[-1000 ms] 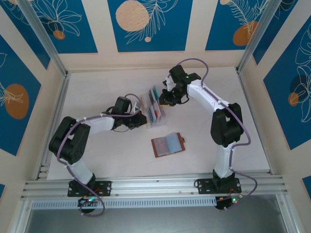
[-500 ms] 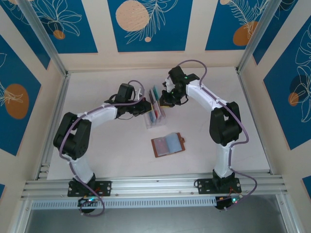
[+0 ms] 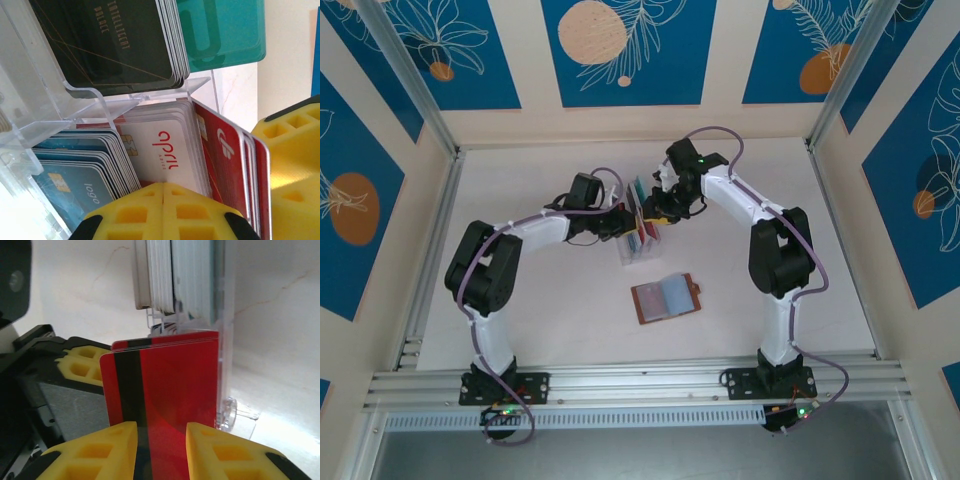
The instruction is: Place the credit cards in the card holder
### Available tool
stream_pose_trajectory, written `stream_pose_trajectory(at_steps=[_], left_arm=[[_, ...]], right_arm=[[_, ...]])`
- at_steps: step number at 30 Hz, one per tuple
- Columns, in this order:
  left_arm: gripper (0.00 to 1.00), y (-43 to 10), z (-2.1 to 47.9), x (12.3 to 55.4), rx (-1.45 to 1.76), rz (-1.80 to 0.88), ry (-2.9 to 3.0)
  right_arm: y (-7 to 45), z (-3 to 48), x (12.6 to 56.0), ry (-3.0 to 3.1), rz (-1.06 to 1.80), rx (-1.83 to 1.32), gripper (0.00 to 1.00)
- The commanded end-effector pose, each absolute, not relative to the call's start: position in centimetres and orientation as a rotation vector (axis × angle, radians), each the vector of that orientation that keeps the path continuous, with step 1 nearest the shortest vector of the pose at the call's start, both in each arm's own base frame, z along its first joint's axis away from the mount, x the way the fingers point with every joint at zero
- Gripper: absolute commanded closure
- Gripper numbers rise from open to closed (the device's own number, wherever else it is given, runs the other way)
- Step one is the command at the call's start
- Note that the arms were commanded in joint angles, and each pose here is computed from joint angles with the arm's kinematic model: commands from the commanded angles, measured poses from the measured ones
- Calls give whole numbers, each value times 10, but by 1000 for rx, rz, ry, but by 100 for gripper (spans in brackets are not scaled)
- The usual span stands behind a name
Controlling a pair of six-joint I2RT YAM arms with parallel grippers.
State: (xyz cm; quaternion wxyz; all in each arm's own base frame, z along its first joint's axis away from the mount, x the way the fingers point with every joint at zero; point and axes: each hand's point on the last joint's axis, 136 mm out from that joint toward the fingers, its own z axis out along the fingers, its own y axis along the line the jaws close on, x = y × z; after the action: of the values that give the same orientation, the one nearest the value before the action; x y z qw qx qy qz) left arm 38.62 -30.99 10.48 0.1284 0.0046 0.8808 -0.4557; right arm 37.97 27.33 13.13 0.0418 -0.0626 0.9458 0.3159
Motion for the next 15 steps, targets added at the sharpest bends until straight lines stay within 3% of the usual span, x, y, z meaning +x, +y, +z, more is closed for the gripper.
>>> stream_pose_trajectory(at_steps=[1, 15], left_arm=[[99, -319, 115, 392, 38, -1375, 2529], [98, -329, 129, 390, 91, -1377, 2513]], right_arm=[[278, 140, 373, 2887, 1079, -182, 66], [274, 142, 376, 2872, 1114, -151, 55]])
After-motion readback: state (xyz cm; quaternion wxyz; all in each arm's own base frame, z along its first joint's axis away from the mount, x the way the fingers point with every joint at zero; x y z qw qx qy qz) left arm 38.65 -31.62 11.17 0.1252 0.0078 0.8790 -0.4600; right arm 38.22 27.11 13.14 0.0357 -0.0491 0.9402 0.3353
